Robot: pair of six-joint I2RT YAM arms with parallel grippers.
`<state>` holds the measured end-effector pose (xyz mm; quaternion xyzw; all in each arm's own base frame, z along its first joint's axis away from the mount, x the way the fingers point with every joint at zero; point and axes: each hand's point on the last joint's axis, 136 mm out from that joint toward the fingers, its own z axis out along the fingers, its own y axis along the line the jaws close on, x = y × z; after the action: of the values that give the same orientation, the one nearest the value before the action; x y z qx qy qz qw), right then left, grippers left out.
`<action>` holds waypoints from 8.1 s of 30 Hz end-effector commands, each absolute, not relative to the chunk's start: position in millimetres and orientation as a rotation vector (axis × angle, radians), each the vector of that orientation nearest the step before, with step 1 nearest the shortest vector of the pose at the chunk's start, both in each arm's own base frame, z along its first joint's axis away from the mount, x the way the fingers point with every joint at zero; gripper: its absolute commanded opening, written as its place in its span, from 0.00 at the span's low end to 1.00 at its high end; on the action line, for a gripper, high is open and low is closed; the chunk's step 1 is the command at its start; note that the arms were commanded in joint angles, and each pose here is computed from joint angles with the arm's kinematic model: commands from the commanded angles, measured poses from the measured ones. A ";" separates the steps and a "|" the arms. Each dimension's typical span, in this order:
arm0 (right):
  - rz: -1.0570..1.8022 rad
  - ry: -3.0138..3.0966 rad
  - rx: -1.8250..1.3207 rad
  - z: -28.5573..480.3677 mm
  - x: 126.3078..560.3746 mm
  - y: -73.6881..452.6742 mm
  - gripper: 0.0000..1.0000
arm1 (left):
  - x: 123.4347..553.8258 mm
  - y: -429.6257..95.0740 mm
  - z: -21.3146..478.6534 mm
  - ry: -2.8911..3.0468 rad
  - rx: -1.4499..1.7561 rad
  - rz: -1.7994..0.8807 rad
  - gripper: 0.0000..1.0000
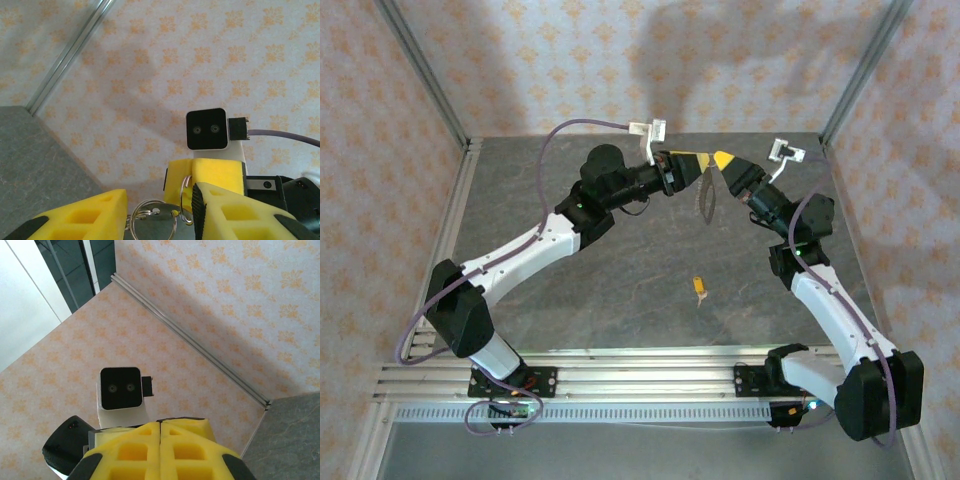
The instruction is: Put the keys on the keyring
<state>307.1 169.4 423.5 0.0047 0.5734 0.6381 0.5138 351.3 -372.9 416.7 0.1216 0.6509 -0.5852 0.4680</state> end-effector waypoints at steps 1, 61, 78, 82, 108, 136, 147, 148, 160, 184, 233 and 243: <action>1.532 1.313 -0.026 441.5 299.2 168.2 0.00 | 341.7 -363.1 451.1 1.477 0.291 -1.468 0.38; 1.528 1.313 -0.009 438.3 303.2 166.8 0.00 | 330.9 -389.7 427.3 1.497 0.351 -1.555 0.13; 1.526 1.333 -0.007 434.6 303.4 167.7 0.00 | 332.4 -392.4 432.8 1.478 0.352 -1.547 0.00; 1.495 1.347 0.027 435.0 308.5 159.0 0.28 | 329.6 -392.4 432.8 1.480 0.385 -1.528 0.00; 0.973 1.822 0.624 237.8 361.4 76.9 0.45 | 360.2 -351.2 345.6 1.718 0.209 -1.234 0.00; 0.641 2.226 0.973 62.3 436.1 4.8 0.46 | 413.8 -387.9 270.2 1.868 0.054 -1.287 0.47; 0.706 2.266 1.014 36.3 457.2 11.9 0.45 | 412.1 -390.1 270.5 1.865 0.068 -1.306 0.48; 0.724 2.265 1.017 34.2 456.8 14.0 0.44 | 411.8 -390.5 270.6 1.864 0.068 -1.307 0.48; 0.838 2.205 1.038 39.9 437.9 24.8 0.38 | 411.4 -392.9 269.1 1.859 0.073 -1.327 0.48; 0.398 2.392 0.826 64.4 405.2 0.1 0.42 | 411.2 -395.8 277.4 1.863 0.099 -1.330 0.55; 0.147 2.775 0.150 37.7 422.1 21.5 0.36 | 437.5 -346.9 312.4 1.895 0.093 -1.330 0.63; 0.191 2.794 0.126 30.8 418.7 27.3 0.34 | 442.2 -351.2 312.7 1.888 0.084 -1.352 0.63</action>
<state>420.9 26.5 32.0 0.0539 0.9804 0.0663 0.1777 439.1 -347.1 302.7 0.0244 0.7563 -0.5203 0.3959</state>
